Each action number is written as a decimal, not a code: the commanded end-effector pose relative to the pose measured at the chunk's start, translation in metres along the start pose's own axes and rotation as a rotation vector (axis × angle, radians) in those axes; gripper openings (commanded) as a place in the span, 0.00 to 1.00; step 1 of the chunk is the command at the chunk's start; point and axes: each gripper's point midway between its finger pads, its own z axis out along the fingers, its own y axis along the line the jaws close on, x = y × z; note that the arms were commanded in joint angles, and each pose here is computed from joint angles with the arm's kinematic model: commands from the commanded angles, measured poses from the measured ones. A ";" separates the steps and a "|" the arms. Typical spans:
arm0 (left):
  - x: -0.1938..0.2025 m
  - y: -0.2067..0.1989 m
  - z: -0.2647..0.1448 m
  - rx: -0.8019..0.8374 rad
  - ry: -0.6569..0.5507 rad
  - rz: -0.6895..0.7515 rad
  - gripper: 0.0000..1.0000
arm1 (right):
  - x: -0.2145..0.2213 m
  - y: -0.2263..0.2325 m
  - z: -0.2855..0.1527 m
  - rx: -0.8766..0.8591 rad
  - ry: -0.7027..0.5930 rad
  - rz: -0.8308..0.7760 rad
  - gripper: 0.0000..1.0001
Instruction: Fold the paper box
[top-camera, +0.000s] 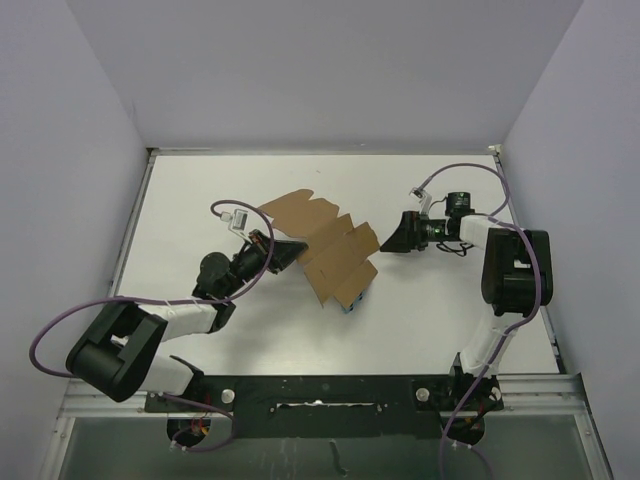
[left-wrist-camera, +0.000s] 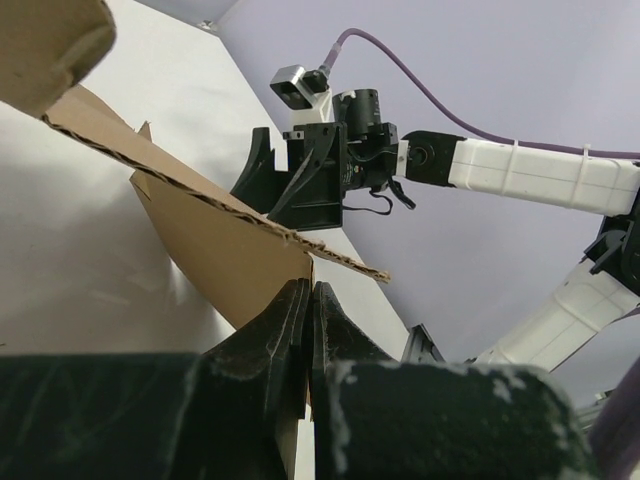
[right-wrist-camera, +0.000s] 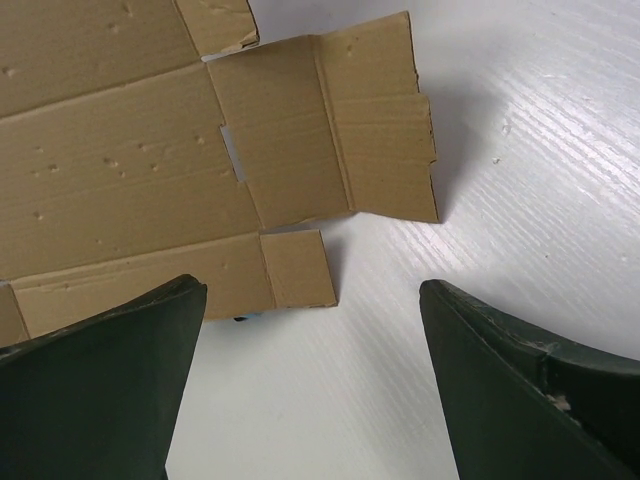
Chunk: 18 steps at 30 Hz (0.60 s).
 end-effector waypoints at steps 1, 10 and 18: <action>-0.017 -0.034 0.002 0.106 -0.036 0.054 0.00 | -0.017 0.016 -0.002 -0.046 -0.028 -0.092 0.91; -0.019 -0.033 -0.006 0.076 -0.032 0.076 0.00 | -0.019 0.022 -0.005 -0.051 -0.041 -0.145 0.89; -0.018 -0.037 -0.012 0.083 -0.028 0.079 0.00 | -0.026 0.023 0.002 0.000 -0.051 -0.201 0.89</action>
